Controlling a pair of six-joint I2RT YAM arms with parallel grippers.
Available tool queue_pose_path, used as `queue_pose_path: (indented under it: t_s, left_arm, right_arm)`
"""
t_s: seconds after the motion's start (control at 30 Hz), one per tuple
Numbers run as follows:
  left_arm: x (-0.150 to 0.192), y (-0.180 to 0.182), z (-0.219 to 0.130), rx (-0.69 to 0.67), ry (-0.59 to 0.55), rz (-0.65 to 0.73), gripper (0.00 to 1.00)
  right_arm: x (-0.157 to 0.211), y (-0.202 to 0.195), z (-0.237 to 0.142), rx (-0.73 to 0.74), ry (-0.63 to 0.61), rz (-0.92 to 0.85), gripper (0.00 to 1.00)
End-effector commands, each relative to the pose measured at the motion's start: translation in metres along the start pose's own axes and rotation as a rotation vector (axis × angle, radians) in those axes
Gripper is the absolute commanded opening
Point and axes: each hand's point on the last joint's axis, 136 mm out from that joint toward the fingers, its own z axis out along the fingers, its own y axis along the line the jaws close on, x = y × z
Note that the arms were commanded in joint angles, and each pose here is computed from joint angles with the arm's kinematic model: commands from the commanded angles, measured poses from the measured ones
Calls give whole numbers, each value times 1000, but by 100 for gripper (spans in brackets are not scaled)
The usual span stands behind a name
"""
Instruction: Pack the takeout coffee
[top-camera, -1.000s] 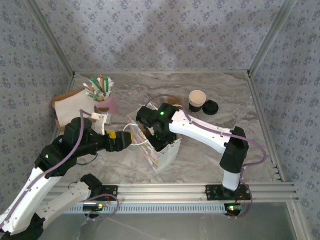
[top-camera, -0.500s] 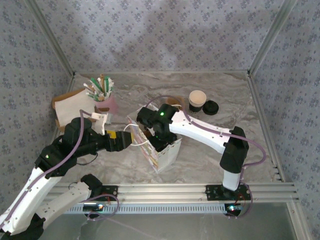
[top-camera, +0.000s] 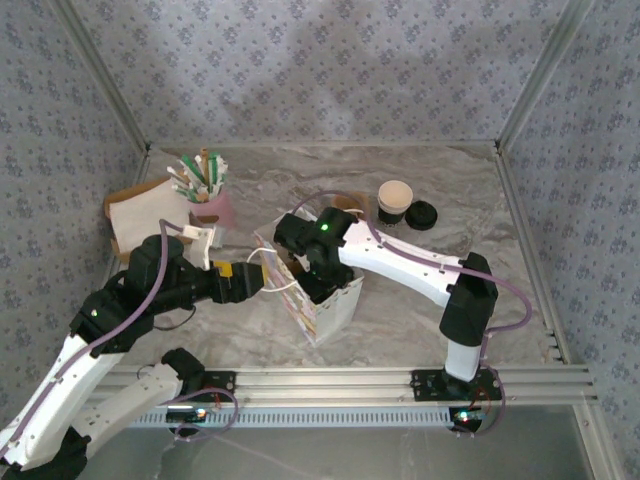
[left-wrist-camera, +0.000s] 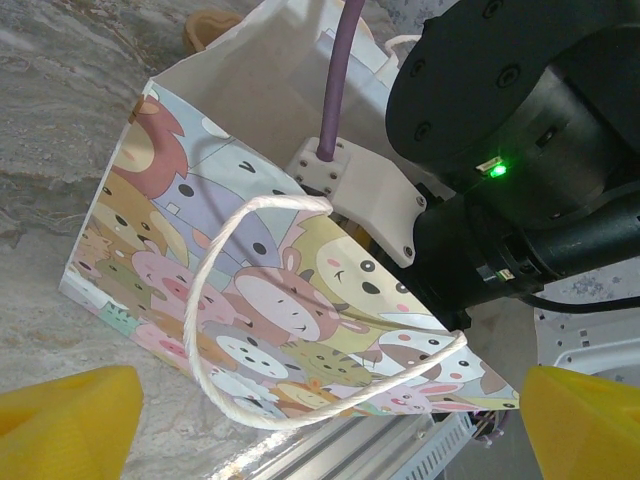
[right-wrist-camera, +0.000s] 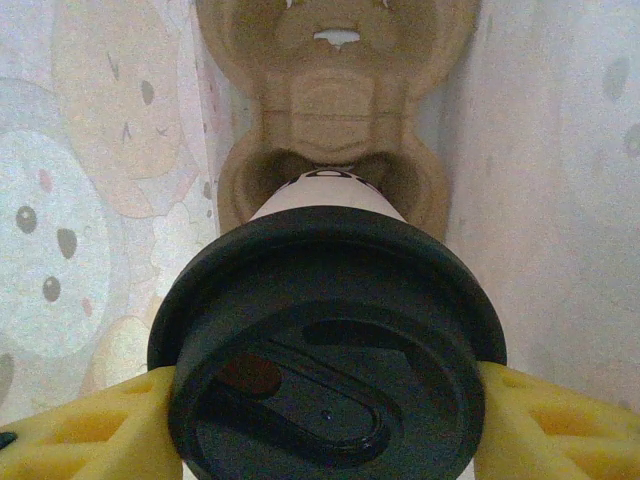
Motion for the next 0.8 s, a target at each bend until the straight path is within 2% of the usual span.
queue_pose_path:
  t_s: [0.0, 0.47, 0.77]
  left_arm:
    - [-2, -1, 0, 6, -18, 10, 97]
    - [-5, -3, -2, 7, -22, 15, 97]
    - [-16, -10, -10, -15, -25, 66, 97]
  right_arm:
    - [5, -1, 8, -7, 41, 0, 65]
    - [5, -1, 15, -15, 55, 1, 65]
    - [7, -2, 17, -14, 62, -1, 64]
